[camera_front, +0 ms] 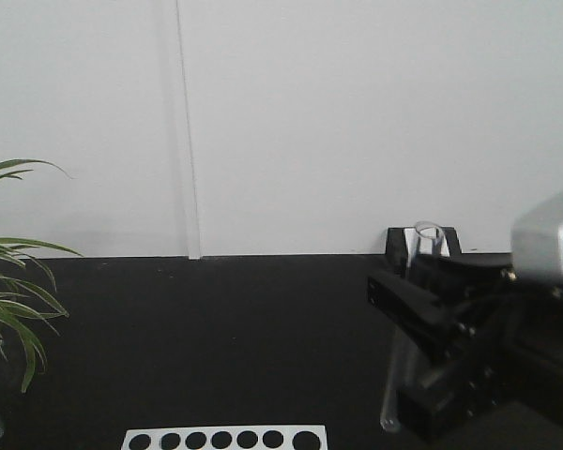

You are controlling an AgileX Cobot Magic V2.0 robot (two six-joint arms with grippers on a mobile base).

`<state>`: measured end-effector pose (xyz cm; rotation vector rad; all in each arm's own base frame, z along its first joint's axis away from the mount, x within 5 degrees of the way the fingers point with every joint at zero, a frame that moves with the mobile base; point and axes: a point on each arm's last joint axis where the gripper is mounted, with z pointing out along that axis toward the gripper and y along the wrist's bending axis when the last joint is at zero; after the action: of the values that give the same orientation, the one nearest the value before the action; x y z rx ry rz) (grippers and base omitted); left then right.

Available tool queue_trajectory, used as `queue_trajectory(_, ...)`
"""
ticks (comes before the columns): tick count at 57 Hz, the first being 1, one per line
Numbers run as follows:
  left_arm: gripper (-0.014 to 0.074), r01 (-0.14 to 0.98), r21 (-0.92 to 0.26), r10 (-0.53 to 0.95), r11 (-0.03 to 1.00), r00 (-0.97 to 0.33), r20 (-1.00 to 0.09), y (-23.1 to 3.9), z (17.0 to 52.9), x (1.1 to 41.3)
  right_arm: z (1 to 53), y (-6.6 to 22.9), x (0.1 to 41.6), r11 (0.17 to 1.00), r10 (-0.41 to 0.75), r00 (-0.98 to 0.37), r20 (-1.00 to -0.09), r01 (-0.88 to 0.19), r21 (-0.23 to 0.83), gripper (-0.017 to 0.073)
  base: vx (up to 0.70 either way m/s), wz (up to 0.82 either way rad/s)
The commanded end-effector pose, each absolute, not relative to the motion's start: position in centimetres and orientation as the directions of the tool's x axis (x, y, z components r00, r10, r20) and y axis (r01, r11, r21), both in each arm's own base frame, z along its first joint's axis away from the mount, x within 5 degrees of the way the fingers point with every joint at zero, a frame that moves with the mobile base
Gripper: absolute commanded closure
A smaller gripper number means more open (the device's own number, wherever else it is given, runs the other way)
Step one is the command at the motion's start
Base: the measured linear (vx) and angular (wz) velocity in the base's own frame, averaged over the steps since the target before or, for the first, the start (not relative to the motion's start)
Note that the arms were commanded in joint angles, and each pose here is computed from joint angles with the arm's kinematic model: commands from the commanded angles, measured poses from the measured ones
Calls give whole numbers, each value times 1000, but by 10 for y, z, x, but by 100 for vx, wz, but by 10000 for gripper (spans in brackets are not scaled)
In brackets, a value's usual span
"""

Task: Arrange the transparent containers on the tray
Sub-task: 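Lift the second glass tube clear of the rack with the right gripper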

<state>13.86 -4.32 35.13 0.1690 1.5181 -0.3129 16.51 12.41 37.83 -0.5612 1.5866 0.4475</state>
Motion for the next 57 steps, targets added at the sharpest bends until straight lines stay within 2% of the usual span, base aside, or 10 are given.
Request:
queue_trajectory(1,480,332,-95,-151,938,146,-978,-41,374,126,390,115,151,793,-38,58,-998,-605,-66,432,0,0)
queue_trajectory(57,480,326,-95,-150,940,146,-978,-38,376,118,391,111,146,795,-32,64,-997,-603,-65,432,0,0)
